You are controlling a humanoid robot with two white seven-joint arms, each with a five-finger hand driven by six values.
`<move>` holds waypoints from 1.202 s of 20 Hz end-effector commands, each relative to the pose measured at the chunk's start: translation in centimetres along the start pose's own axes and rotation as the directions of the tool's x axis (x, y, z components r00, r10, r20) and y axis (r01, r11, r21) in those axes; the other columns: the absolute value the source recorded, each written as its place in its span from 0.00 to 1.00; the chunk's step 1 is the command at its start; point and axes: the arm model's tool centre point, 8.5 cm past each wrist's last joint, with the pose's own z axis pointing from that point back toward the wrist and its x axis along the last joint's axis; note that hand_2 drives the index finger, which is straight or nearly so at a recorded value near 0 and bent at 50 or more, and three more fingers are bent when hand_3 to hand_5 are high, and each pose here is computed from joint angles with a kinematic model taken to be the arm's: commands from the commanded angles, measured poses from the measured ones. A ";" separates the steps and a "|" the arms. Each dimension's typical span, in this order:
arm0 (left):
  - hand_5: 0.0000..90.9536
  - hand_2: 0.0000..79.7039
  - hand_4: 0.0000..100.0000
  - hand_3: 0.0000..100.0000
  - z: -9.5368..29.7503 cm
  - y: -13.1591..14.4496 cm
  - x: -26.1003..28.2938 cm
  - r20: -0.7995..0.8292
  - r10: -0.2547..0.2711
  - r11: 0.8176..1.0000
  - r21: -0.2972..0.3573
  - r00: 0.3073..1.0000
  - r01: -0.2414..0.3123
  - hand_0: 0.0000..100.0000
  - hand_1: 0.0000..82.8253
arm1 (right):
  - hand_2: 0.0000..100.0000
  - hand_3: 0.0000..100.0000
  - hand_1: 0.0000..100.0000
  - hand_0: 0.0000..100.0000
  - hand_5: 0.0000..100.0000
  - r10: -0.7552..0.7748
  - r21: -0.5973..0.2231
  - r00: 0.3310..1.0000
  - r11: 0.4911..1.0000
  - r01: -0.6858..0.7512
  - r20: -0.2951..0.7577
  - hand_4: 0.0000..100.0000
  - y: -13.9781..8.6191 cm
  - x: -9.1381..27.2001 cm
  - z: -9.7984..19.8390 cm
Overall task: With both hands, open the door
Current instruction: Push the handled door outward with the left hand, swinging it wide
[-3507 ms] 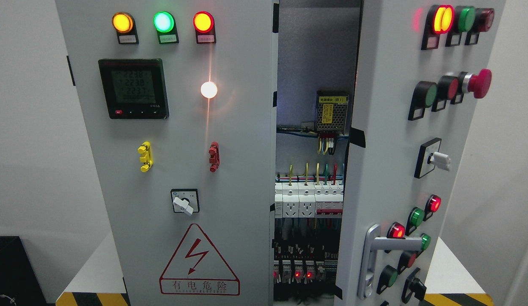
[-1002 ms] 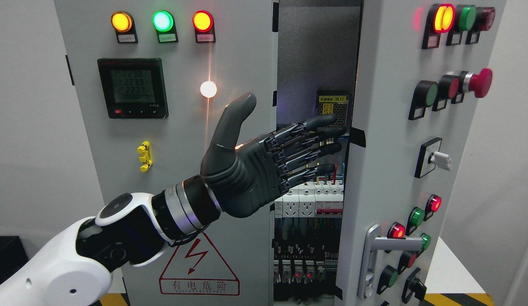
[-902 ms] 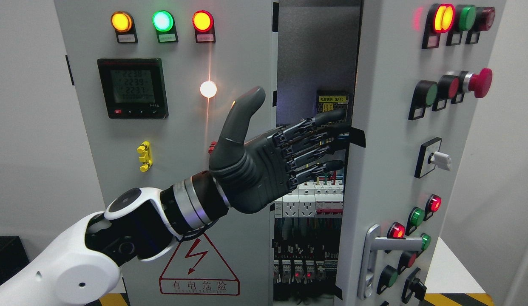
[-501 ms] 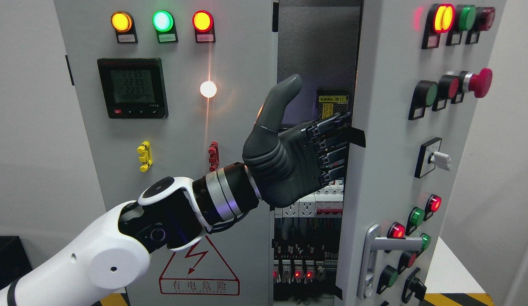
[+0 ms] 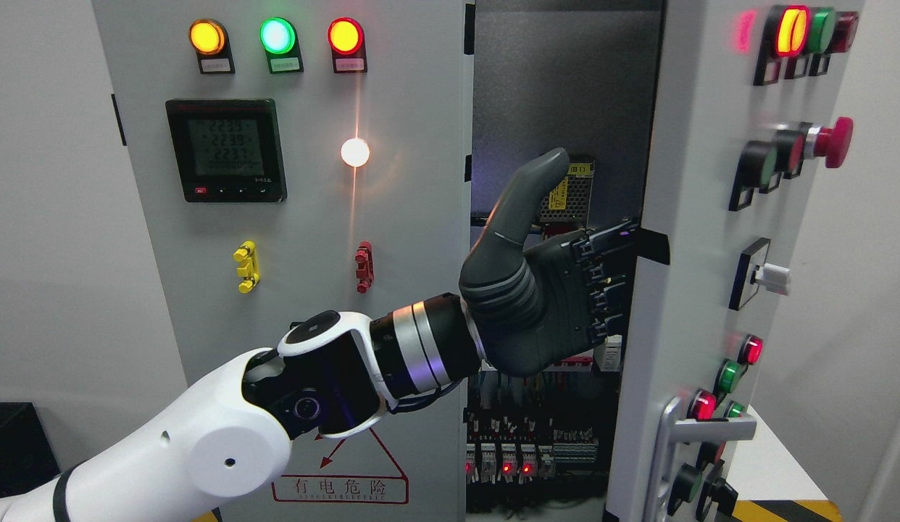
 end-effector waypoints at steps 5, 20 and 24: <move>0.00 0.00 0.00 0.00 -3.3 -3.1 -1.8 -0.042 0.017 0.994 -0.108 0.999 -0.021 0.00 0.00 | 0.00 0.00 0.00 0.00 0.00 0.001 0.002 1.000 1.000 -0.001 0.000 0.00 0.0 0.0 0.0; 0.00 0.00 0.00 0.00 -8.2 -5.9 -3.7 -0.057 0.053 0.979 -0.194 0.997 -0.063 0.00 0.00 | 0.00 0.00 0.00 0.00 0.00 0.001 0.001 1.000 1.000 -0.001 0.000 0.00 0.0 0.0 0.0; 0.00 0.00 0.00 0.00 -10.4 -5.5 -4.6 -0.057 0.088 0.978 -0.182 0.994 -0.098 0.00 0.00 | 0.00 0.00 0.00 0.00 0.00 0.001 0.001 1.000 1.000 -0.001 0.000 0.00 0.0 0.0 0.0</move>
